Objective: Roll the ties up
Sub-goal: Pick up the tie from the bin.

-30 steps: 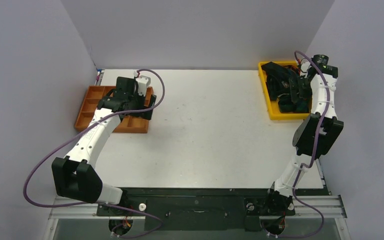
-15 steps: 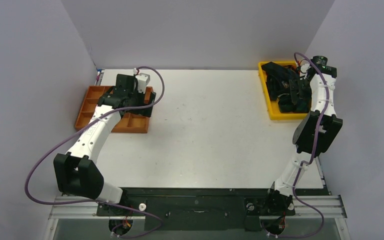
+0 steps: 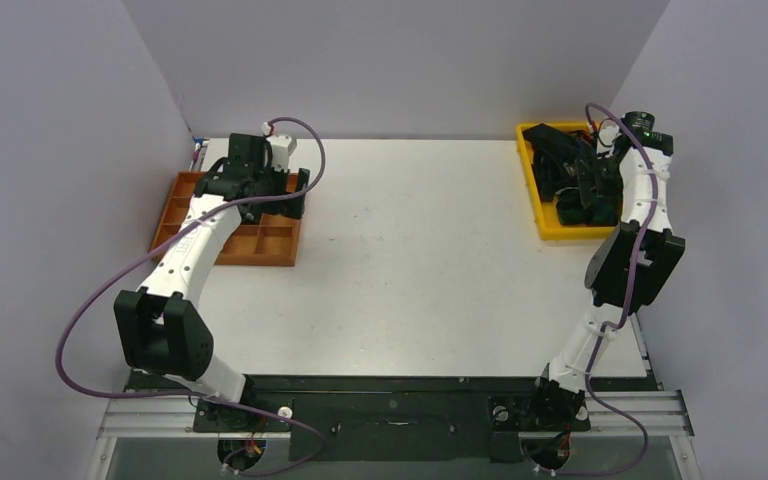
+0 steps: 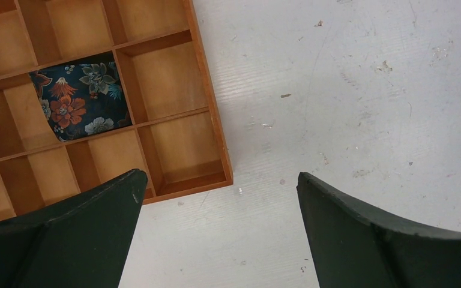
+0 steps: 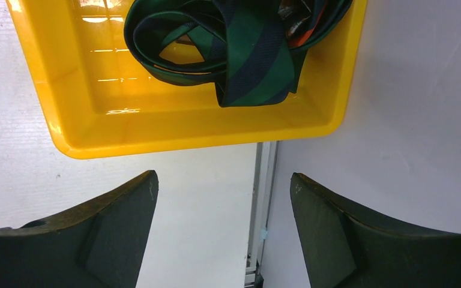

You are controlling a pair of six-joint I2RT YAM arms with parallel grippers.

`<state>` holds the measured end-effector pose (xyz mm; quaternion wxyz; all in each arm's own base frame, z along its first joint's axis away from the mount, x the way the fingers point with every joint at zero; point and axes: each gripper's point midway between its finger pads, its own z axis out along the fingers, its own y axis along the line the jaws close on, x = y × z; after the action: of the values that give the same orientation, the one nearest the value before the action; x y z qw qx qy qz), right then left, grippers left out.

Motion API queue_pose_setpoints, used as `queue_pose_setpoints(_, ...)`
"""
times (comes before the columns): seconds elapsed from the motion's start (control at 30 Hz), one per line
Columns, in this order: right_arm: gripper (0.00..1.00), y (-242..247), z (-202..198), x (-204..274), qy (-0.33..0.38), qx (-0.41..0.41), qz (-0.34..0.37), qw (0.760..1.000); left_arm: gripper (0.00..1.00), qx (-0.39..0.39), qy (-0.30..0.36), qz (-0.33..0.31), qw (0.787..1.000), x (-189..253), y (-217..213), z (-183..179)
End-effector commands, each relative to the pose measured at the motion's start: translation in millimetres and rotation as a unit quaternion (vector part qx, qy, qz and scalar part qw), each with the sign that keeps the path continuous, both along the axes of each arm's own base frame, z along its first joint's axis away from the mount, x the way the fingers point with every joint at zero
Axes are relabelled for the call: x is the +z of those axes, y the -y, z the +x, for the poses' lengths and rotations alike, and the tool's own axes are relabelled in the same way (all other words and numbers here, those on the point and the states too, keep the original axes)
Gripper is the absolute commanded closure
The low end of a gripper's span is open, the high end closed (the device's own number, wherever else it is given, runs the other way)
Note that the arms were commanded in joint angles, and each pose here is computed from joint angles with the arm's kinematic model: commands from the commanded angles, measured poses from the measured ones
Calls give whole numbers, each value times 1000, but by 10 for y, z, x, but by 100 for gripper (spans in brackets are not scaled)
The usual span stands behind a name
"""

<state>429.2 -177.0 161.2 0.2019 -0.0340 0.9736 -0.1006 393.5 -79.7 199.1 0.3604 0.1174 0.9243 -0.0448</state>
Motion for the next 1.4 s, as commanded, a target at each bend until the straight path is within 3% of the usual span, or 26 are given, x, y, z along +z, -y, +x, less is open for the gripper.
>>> queue_pose_setpoints(0.0,24,157,123,5,11,5,-30,999,3,2,20,-10,1000,203,-11,80)
queue_pose_setpoints(0.23,24,418,305,-256,-3,-11,-77,997,3,14,4,4,1000,138,-106,17)
queue_pose_setpoints(0.53,33,362,546,-804,-15,3,-35,999,3,16,-17,23,999,82,-189,-51)
queue_pose_setpoints(0.6,44,320,576,-895,-16,9,-20,1000,3,16,-20,26,999,72,-199,-61)
queue_pose_setpoints(0.63,59,303,584,-933,-18,11,-16,1000,3,16,-21,27,999,68,-208,-64)
queue_pose_setpoints(0.67,66,283,590,-939,-17,14,-10,1000,3,15,-22,27,999,66,-208,-67)
queue_pose_setpoints(0.7,82,276,593,-889,-12,16,-10,1000,3,15,-22,28,999,68,-215,-66)
queue_pose_setpoints(0.73,89,250,583,-880,-10,22,-5,1000,3,15,-21,28,999,69,-217,-61)
queue_pose_setpoints(0.77,99,238,581,-757,1,26,-6,1000,3,15,-19,28,999,80,-220,-53)
queue_pose_setpoints(0.8,100,196,560,-727,3,35,0,999,3,16,-16,28,999,90,-224,-44)
queue_pose_setpoints(1.07,100,-292,351,540,136,101,34,985,3,12,3,5,1000,127,-158,70)
queue_pose_setpoints(1.27,100,-1107,162,1224,206,177,95,958,3,8,14,-15,1000,175,-77,218)
queue_pose_setpoints(1.37,100,-1733,123,1615,248,229,132,932,3,4,22,-26,999,245,-46,304)
